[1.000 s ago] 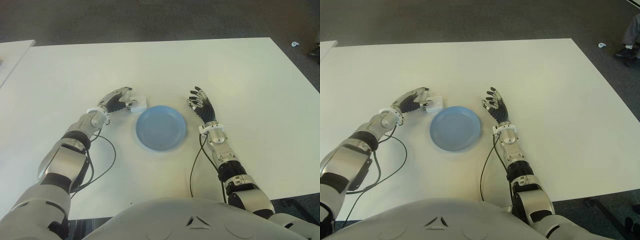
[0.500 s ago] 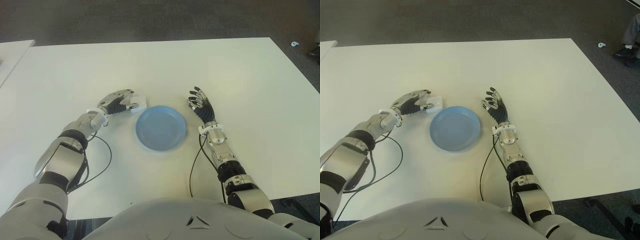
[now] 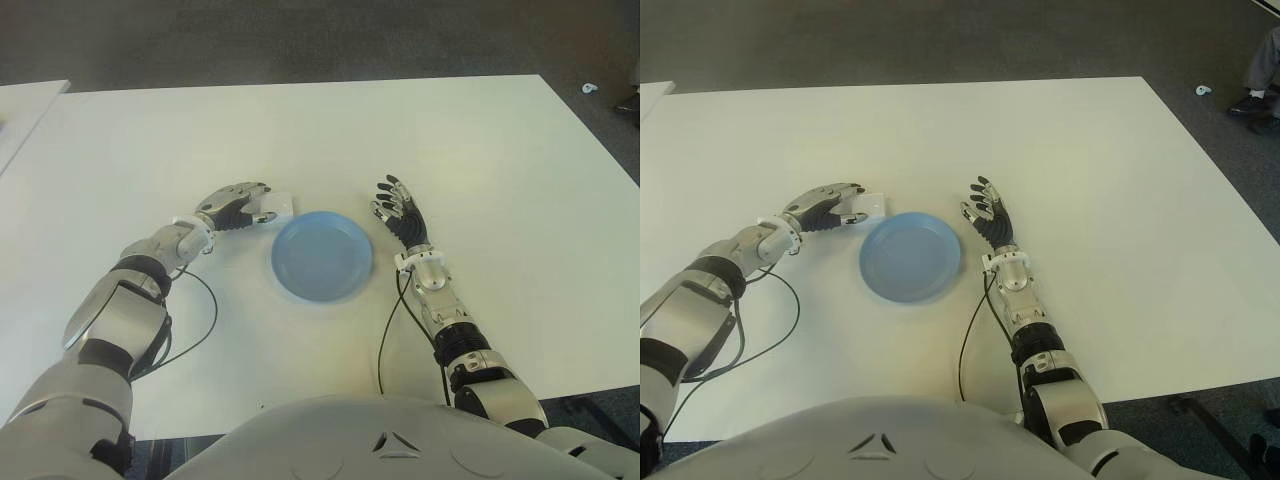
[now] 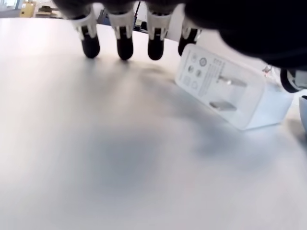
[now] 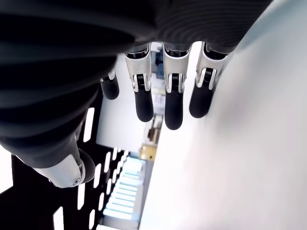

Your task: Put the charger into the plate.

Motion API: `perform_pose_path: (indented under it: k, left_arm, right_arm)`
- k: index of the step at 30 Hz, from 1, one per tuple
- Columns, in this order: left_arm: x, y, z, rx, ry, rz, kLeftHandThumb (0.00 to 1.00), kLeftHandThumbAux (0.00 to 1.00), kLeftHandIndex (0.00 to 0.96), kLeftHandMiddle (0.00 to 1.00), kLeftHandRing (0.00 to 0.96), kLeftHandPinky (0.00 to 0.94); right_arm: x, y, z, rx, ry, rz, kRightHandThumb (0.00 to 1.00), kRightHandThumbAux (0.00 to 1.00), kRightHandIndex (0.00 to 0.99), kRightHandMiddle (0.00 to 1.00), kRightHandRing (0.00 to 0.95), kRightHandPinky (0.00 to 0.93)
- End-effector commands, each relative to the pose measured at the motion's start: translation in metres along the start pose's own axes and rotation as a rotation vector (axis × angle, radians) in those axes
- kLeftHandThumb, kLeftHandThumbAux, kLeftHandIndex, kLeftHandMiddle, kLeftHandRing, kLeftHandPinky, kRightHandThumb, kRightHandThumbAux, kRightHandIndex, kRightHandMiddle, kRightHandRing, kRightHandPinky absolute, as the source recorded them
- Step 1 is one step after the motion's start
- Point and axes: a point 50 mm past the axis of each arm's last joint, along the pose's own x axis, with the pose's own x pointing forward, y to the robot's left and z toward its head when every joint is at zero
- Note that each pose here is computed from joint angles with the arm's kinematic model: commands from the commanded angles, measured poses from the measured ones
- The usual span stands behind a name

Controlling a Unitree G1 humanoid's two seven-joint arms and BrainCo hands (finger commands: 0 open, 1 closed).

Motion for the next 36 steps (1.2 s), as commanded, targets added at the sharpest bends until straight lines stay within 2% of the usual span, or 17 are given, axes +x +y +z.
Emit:
perform_pose_path:
  k: [1,29,36]
  left_arm:
    - [-0.0018,-0.0052,-0.0024,0.04,0.009,-0.056,0.467,0.126,0.0,0.0,0.0,0.0]
    - [-0.0023,-0.0072,-0.0026,0.064,0.007,-0.073,0.514,0.141,0.0,0.0,0.0,0.0]
    - [-0.002,-0.0081,-0.0019,0.058,0.006,-0.078,0.508,0.144,0.0,0.0,0.0,0.0]
  right_arm:
    - [-0.0152,0.0181,-0.0235,-0.017,0.125,0.078,0.103,0.648,0.044,0.189,0.196,0.181]
    - [-0.0187,0.0228,-0.0229,-0.021,0.123,0.085,0.048,0.639,0.029,0.179,0.183,0.174]
    - [-0.0193,0.0225,-0.022,-0.023,0.113,0.081,0.025,0.638,0.041,0.173,0.19,0.217]
